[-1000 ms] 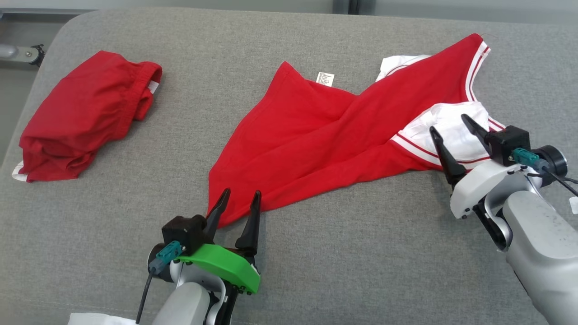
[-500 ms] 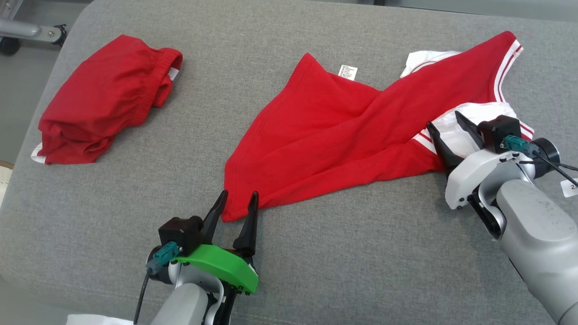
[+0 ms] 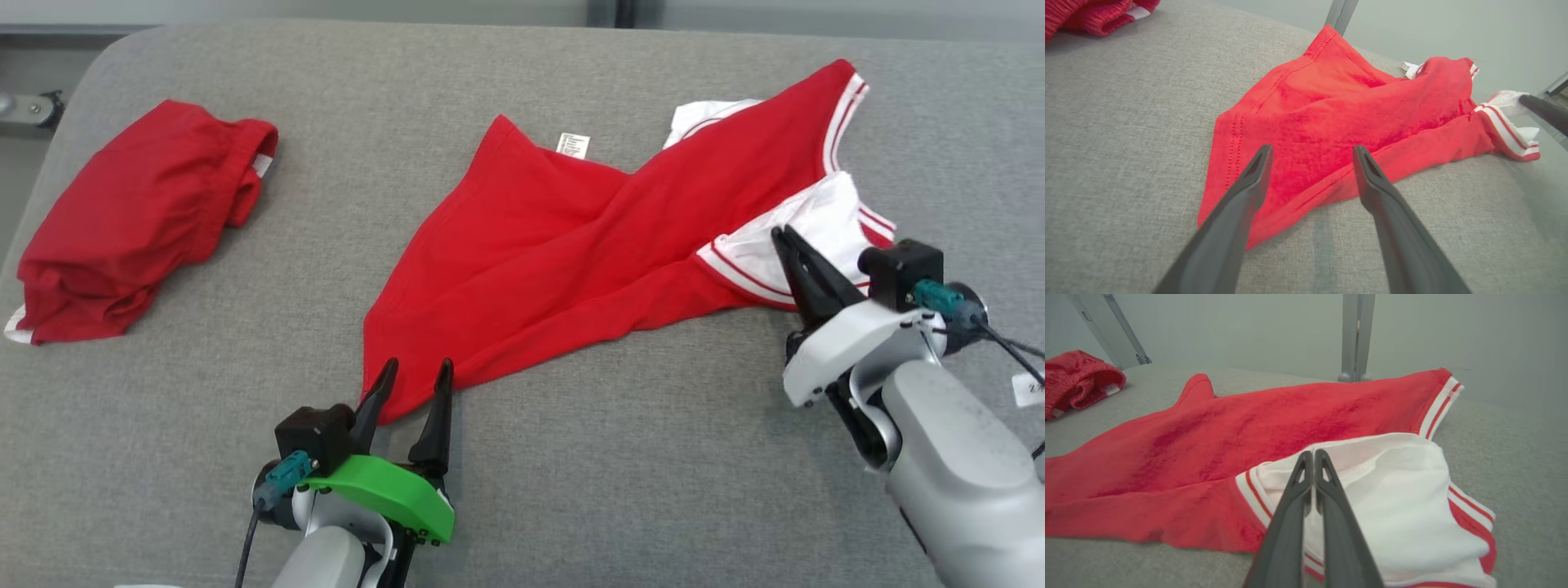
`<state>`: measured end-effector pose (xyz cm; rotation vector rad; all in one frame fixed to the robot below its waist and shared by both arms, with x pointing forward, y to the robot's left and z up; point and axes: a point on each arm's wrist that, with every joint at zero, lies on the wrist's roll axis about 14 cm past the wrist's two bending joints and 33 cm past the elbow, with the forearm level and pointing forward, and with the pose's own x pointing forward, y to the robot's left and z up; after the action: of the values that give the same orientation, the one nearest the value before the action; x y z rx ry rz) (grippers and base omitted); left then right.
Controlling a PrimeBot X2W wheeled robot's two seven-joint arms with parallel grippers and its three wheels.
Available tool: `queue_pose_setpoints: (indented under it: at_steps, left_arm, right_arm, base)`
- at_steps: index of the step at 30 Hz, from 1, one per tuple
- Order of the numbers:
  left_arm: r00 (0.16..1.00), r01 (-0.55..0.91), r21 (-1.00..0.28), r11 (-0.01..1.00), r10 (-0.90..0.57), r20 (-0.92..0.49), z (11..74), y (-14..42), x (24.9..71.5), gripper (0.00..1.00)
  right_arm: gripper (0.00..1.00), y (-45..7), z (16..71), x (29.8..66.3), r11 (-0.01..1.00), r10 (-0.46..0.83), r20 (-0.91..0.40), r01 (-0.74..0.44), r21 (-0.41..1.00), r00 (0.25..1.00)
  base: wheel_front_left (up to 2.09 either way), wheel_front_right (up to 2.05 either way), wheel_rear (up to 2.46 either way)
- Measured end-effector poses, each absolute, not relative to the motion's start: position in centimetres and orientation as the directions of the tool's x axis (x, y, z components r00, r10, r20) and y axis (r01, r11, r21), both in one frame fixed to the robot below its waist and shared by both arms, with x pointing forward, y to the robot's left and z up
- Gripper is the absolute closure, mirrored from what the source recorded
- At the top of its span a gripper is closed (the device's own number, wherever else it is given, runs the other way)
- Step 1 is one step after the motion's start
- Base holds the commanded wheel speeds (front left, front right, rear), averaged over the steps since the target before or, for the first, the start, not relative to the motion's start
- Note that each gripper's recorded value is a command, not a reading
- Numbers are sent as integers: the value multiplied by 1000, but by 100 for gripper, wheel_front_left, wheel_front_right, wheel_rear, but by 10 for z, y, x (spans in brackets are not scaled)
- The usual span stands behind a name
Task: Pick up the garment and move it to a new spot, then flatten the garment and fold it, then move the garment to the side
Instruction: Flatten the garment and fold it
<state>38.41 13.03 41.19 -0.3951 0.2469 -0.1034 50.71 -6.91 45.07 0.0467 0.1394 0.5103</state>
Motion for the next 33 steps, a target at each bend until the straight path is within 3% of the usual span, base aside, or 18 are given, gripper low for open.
queue_pose_setpoints:
  at_steps: [13,14,15,16,25,29,33]
  left_arm:
    - [933,213,-411,886,-310,-183,422,76,378,0]
    - [931,224,-410,884,-318,-177,424,73,379,0]
    - [930,235,-410,881,-327,-170,426,70,379,0]
    - [927,244,-410,879,-336,-167,427,67,379,0]
    - [910,276,-407,871,-373,-182,424,53,369,0]
    - [916,266,-403,876,-359,-176,427,57,369,0]
    - [928,245,-391,887,-332,-171,429,66,369,0]
  right_arm:
    - [100,-123,461,399,933,319,-64,-302,194,945]
    - [91,-126,456,388,936,307,-79,-286,203,948]
    - [60,-128,451,377,938,297,-94,-272,215,950]
    - [0,-130,448,368,940,284,-104,-256,225,953]
    - [0,-163,457,334,962,174,-73,-154,227,982]
    - [0,-182,471,339,974,127,-32,-119,194,991]
    - [0,-184,490,367,980,148,17,-149,128,989]
  base:
    - [0,0,0]
    - [0,0,0]
    - [0,0,0]
    - [0,0,0]
    - [0,0,0]
    - [0,0,0]
    - [0,0,0]
